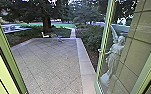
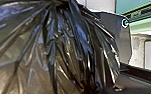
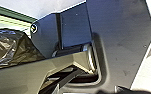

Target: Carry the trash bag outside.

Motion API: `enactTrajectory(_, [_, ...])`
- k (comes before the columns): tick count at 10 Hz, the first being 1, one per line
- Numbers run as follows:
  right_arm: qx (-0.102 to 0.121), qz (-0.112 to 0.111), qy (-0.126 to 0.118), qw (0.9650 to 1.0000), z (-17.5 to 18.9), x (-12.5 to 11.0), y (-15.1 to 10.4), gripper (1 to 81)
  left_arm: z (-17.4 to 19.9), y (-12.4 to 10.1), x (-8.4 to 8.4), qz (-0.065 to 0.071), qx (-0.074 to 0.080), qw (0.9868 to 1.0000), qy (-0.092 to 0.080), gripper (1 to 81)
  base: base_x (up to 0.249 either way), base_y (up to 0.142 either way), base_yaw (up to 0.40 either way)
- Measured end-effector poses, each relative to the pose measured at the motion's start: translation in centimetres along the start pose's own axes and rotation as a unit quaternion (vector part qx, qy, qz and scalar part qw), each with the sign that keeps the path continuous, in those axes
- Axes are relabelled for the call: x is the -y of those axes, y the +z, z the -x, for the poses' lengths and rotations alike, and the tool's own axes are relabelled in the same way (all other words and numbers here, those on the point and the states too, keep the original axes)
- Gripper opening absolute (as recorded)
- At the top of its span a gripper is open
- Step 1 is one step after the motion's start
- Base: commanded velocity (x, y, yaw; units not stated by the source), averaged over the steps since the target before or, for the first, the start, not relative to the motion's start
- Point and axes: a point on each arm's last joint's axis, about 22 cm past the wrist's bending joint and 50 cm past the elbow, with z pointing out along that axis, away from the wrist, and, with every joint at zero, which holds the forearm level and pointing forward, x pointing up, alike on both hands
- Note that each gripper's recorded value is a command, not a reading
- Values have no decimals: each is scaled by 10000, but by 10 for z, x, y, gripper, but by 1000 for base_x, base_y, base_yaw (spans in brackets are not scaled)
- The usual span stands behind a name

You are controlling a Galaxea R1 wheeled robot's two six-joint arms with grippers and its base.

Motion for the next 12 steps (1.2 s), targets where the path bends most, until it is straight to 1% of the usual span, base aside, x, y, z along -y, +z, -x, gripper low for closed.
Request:
enactTrajectory(1, [-3, -71, 11, 10000, 2, 10, 3, 811, 3, -2, 8, -57, 2, 10000, -8, 10, 102, 0, 0])
enactTrajectory(2, [17, -55, 16, 10000, 8, 7, 2, 811, 12, -1, 8, -59, 51, 10000, -20, 10, 102, 0, 0])
enactTrajectory(3, [36, -34, 21, 10000, 10, 4, 1, 811, 12, -1, 8, -59, 52, 10000, -21, 10, 102, 0, 0])
enactTrajectory(4, [32, -11, 18, 10000, 9, 0, 0, 811, 11, 0, 2, -20, 44, 10000, -14, 10, 102, 0, 0])
enactTrajectory(6, [-11, -42, 1, 10000, 1, 5, 1, 811, 0, -1, 3, -27, -17, 10000, 4, 10, 102, 0, 0])
enactTrajectory(7, [-5, -79, 13, 10000, 5, 11, 3, 811, 7, -2, 8, -60, 29, 10000, -11, 10, 102, 0, 0])
enactTrajectory(8, [28, -52, 22, 10000, 11, 6, 2, 811, 16, -1, 8, -59, 73, 10000, -27, 10, 102, 0, 0])
enactTrajectory(9, [48, 36, 14, 10000, 9, -6, -2, 811, 13, 2, -3, 19, 69, 10000, -18, 10, 102, 0, 0])
enactTrajectory(10, [16, -28, 12, 10000, 5, 4, 1, 811, 2, 0, 0, -5, -2, 10000, 3, 10, 102, 0, 0])
enactTrajectory(11, [1, -76, 3, 10000, 6, 9, 3, 811, 5, -1, 5, -38, -1, 10000, -4, 10, 102, 0, 0])
enactTrajectory(12, [39, -7, 12, 10000, 9, -1, 0, 811, 10, 0, 3, -28, 37, 10000, -12, 10, 102, 0, 0])
